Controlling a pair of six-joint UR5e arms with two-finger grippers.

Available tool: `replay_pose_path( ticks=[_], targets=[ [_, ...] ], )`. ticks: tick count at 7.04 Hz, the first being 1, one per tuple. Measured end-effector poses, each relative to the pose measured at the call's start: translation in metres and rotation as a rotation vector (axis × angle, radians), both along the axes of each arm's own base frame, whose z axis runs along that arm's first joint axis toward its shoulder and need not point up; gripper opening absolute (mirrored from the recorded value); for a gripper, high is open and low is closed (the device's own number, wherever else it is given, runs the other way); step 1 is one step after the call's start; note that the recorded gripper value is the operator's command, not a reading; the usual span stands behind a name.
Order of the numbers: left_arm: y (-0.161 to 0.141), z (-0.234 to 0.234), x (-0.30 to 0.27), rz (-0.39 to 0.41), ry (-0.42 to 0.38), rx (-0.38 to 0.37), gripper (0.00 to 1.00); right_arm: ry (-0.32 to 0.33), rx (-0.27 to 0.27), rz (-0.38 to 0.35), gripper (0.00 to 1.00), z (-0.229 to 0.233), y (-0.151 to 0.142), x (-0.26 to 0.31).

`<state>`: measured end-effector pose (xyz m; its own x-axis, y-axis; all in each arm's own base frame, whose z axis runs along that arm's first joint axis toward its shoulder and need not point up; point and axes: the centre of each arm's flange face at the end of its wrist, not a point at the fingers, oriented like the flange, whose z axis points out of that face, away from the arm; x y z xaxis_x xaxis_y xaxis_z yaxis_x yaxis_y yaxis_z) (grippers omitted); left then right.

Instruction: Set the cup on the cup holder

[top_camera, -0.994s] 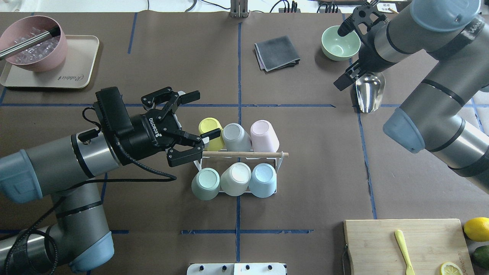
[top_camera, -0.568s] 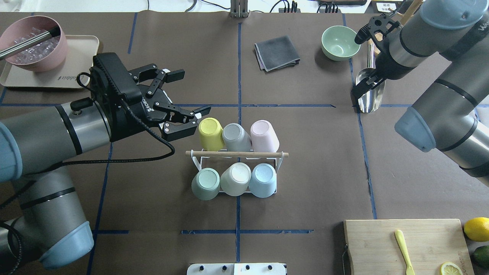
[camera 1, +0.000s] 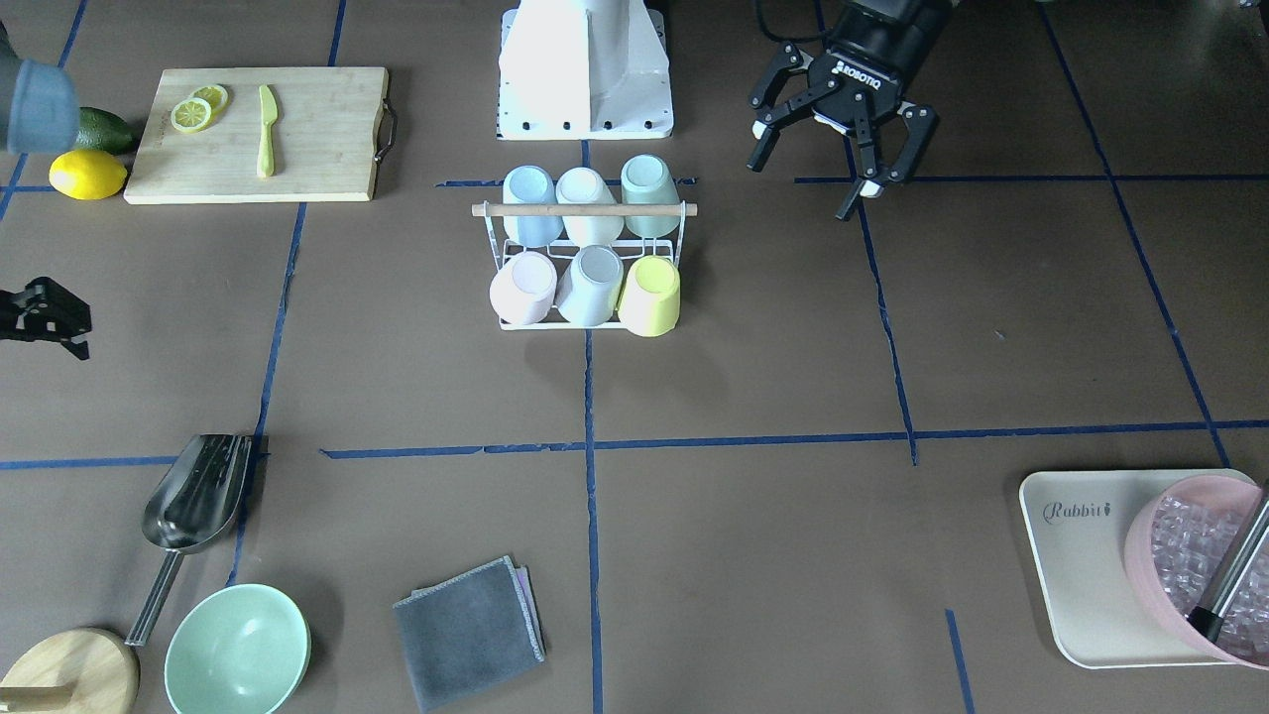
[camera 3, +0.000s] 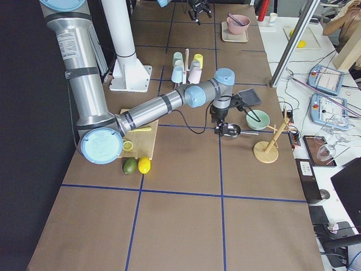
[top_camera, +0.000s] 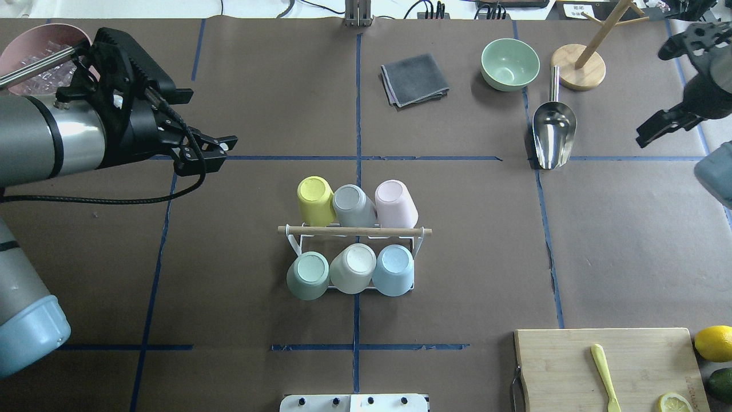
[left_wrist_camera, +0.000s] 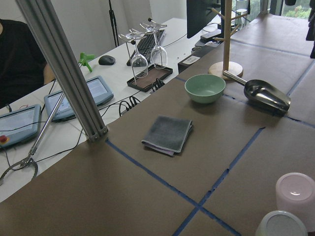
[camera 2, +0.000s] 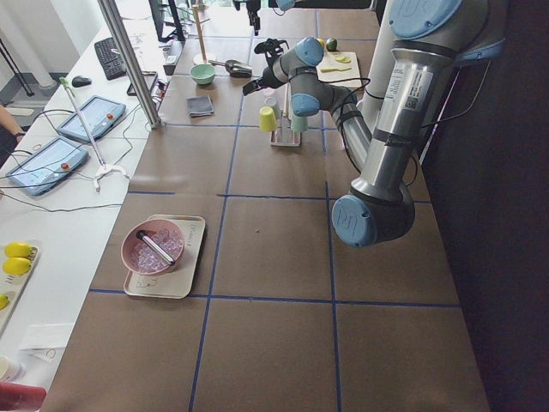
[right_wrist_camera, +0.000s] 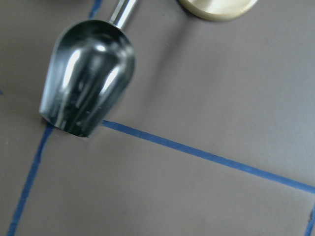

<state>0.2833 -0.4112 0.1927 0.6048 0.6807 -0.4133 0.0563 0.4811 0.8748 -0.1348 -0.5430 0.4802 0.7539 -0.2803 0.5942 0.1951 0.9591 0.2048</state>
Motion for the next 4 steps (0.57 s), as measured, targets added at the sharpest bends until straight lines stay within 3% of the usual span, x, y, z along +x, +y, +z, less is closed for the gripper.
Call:
replay_pose_path(
  ticks=[2, 4],
  targets=[
    [-0.039, 0.065, -0.027, 0.049, -0.059, -0.246, 1.00, -0.016, -0.136, 0.081, 1.00, 0.070, 0.030, 0.070],
    [-0.085, 0.159, -0.074, 0.110, -0.088, -0.480, 1.00, -0.038, -0.171, 0.102, 1.00, 0.127, 0.057, 0.141]
  ],
)
